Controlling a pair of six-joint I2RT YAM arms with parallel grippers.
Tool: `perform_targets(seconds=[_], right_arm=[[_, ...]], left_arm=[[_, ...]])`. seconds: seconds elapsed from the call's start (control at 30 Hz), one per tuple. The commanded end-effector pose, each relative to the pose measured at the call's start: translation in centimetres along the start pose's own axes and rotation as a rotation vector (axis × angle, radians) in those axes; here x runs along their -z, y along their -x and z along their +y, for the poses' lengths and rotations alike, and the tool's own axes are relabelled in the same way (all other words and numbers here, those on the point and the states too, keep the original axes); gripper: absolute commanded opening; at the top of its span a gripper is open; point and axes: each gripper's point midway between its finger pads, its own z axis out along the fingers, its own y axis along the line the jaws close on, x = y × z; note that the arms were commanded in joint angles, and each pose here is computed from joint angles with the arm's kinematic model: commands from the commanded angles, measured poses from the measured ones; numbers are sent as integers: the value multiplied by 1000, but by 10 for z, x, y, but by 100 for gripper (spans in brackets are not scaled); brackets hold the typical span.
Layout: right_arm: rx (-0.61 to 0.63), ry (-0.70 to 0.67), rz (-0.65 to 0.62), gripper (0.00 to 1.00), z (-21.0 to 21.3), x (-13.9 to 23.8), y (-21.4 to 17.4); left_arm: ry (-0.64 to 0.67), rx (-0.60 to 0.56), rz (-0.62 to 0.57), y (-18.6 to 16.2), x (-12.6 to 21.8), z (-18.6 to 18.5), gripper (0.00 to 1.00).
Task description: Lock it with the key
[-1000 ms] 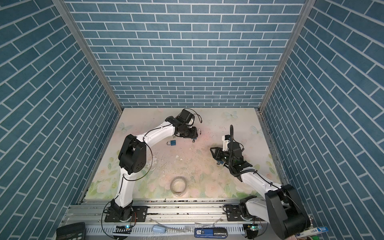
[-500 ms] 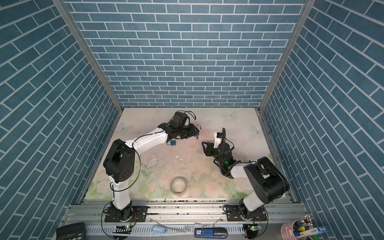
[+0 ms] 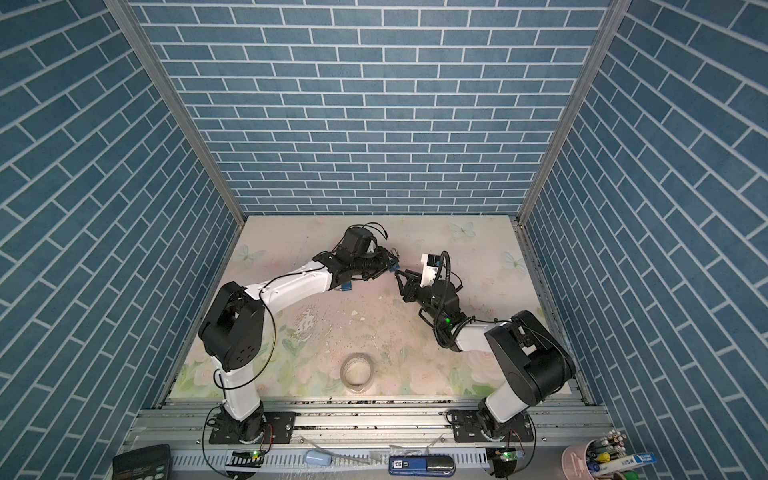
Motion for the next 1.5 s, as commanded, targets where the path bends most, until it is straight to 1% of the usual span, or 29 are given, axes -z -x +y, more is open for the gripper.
perform_targets(seconds=[0.0,0.2,0.4,0.43,0.63,0.73,1.0,1.2,1.33,1.47], right_arm=[[39,-2,-18,40,2,-8,6],[48,30,-35,39,10,-14,14],[69,51,-52,38,16,-16,20],[70,52,-53,37,16,-17,20],[72,69,-61,33,16,-23,18],[75,82,-73,29,18,-23,21],[99,88,-102,27,21,-20,26],[108,87,-104,23,22,-21,29],[113,91,-116,22,23,-19,32],[121,95,-115,18,24,-20,32]], left_arm=[[-100,22,-57,11,18,-31,25],[-147,31,-54,10,25,-45,25],[-154,28,-50,7,24,-44,24],[-156,56,-47,6,24,-44,24],[-175,63,-54,8,30,-50,24],[-194,83,-46,6,29,-53,23],[-208,98,-38,4,29,-55,22],[-210,99,-36,3,30,-56,22],[-213,108,-34,3,29,-56,22],[-226,122,-30,3,30,-58,22]])
